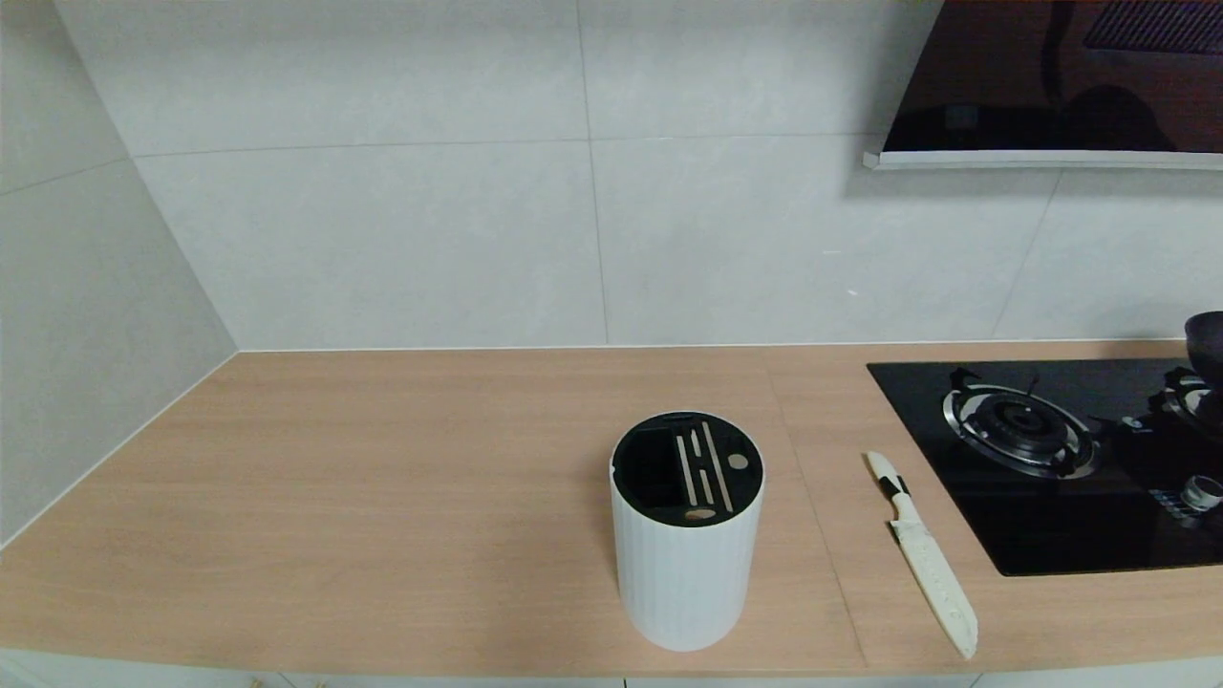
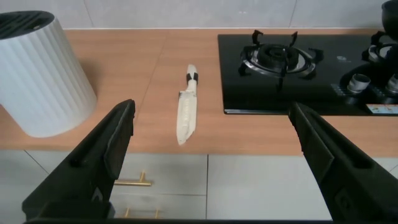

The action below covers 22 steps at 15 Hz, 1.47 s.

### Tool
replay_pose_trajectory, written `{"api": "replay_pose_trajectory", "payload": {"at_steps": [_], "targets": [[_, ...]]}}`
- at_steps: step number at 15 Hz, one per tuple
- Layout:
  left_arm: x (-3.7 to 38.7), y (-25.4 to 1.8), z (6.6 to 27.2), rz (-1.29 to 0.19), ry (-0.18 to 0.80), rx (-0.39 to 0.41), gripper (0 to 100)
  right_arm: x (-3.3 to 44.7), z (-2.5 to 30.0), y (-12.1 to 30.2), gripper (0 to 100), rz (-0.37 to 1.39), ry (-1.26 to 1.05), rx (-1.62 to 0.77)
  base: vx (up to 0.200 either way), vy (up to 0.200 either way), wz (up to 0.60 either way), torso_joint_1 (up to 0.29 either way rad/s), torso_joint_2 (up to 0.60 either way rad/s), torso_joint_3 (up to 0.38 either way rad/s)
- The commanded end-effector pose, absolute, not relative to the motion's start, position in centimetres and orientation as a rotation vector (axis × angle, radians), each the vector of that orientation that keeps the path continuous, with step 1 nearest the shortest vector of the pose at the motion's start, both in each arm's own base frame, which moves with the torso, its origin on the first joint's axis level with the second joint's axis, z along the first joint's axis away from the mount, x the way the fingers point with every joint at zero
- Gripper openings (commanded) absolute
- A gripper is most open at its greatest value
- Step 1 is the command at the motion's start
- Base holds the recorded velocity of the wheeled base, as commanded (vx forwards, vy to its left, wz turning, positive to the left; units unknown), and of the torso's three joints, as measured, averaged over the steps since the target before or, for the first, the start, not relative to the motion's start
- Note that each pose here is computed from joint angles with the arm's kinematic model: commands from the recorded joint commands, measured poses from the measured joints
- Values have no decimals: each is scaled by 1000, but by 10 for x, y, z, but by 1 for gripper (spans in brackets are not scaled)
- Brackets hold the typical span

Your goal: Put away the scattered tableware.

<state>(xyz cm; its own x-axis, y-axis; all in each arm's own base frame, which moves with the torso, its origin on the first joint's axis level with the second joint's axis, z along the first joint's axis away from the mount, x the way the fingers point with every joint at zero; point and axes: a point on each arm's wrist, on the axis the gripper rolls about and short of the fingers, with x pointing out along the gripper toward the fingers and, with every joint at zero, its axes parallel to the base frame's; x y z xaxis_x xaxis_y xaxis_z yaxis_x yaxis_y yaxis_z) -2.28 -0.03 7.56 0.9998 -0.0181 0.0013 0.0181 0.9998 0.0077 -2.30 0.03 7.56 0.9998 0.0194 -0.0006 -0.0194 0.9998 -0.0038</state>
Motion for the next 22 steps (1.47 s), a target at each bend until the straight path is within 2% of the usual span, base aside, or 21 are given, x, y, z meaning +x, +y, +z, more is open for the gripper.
{"api": "replay_pose_trajectory", "payload": {"at_steps": [1, 10, 11, 12, 15, 22], "targets": [[-23, 0, 76, -18, -2, 8, 100, -23, 76, 0, 100, 20, 1, -5, 0, 0, 0, 0, 0, 0], [-23, 0, 76, -18, -2, 9, 100, -23, 76, 0, 100, 14, 1, -38, 0, 0, 0, 0, 0, 0], [-23, 0, 76, -18, -2, 9, 100, -24, 81, 0, 100, 13, -32, -41, 0, 0, 0, 0, 0, 0], [-23, 0, 76, -18, -2, 9, 100, -31, 107, 0, 100, 24, -155, -27, 0, 0, 0, 0, 0, 0], [-23, 0, 76, -18, -2, 9, 100, -23, 117, 2, 100, 107, -35, -24, 0, 0, 0, 0, 0, 0], [-23, 0, 76, -18, -2, 9, 100, 53, 162, 7, 100, 229, 350, -2, 0, 0, 0, 0, 0, 0]]}}
